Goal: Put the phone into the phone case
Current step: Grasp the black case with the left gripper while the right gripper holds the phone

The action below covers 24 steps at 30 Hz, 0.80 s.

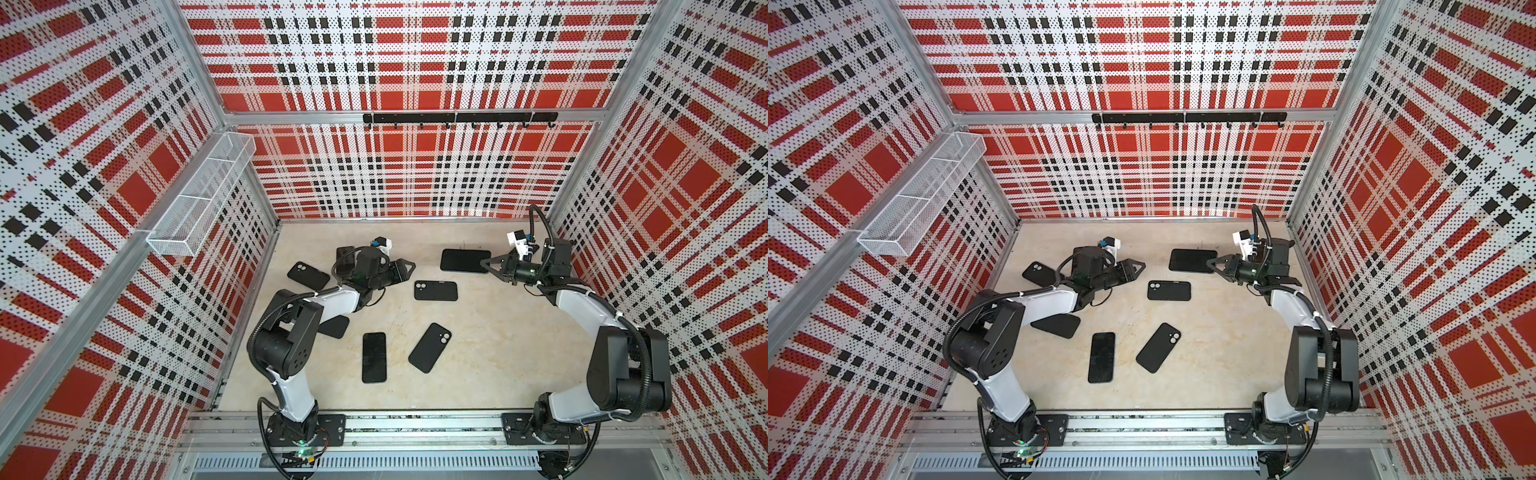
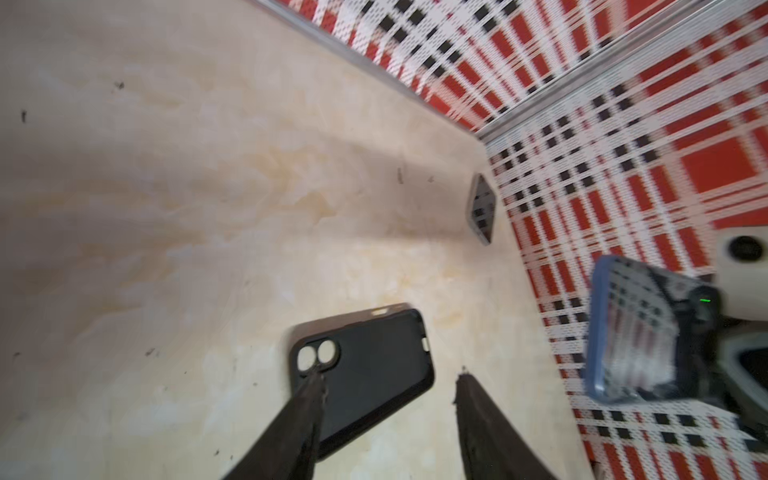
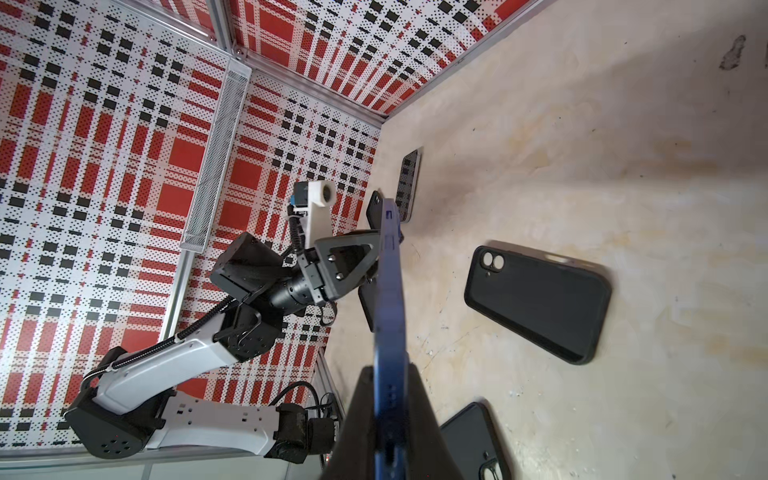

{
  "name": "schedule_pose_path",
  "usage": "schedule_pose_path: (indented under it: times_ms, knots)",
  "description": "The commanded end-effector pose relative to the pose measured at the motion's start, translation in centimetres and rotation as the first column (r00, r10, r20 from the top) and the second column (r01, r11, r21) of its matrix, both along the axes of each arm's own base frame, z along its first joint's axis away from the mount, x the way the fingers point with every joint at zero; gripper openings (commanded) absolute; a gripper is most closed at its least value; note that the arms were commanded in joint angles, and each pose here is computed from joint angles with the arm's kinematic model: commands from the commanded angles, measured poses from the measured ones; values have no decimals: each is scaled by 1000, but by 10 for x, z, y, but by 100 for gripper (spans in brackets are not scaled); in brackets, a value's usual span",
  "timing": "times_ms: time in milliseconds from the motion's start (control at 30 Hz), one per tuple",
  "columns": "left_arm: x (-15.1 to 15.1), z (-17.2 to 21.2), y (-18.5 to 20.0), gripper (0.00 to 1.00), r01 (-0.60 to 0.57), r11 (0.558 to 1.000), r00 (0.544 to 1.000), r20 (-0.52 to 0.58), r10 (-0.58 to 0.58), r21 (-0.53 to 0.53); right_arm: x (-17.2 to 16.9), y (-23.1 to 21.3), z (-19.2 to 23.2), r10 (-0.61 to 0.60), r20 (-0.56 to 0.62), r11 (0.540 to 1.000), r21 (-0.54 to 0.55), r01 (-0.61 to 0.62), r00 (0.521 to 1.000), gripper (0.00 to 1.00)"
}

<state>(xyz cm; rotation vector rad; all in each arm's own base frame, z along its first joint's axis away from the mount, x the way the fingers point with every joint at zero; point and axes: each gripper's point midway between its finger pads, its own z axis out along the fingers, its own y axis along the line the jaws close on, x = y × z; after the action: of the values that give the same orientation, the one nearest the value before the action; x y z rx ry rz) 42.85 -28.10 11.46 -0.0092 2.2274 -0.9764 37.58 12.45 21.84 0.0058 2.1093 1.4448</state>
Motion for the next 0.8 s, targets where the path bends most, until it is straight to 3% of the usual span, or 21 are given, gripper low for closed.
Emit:
schedule_pose_path:
  times_ms: [0, 167, 333, 667, 767]
  knots:
    - [-5, -52, 11, 54, -25, 965, 996, -78, 47, 262, -8, -3, 16, 2, 76, 999, -33, 0, 997, 2]
    - [-2, -73, 9, 50, -64, 911, 992, -77, 104, 408, -20, -13, 10, -2, 77, 998, -62, 7, 997, 2]
    - [-6, -89, 1, 42, -51, 886, 990, -90, 104, 462, -23, -27, 8, -34, 74, 997, -69, 39, 997, 2]
    - [-16, -96, 5, 5, -37, 833, 988, -102, 112, 553, -24, -33, -8, -51, 30, 991, -123, 54, 998, 4]
    - [-26, -89, 9, 0, -24, 824, 989, -106, 101, 566, -27, -32, -13, -48, 8, 990, -130, 49, 999, 5]
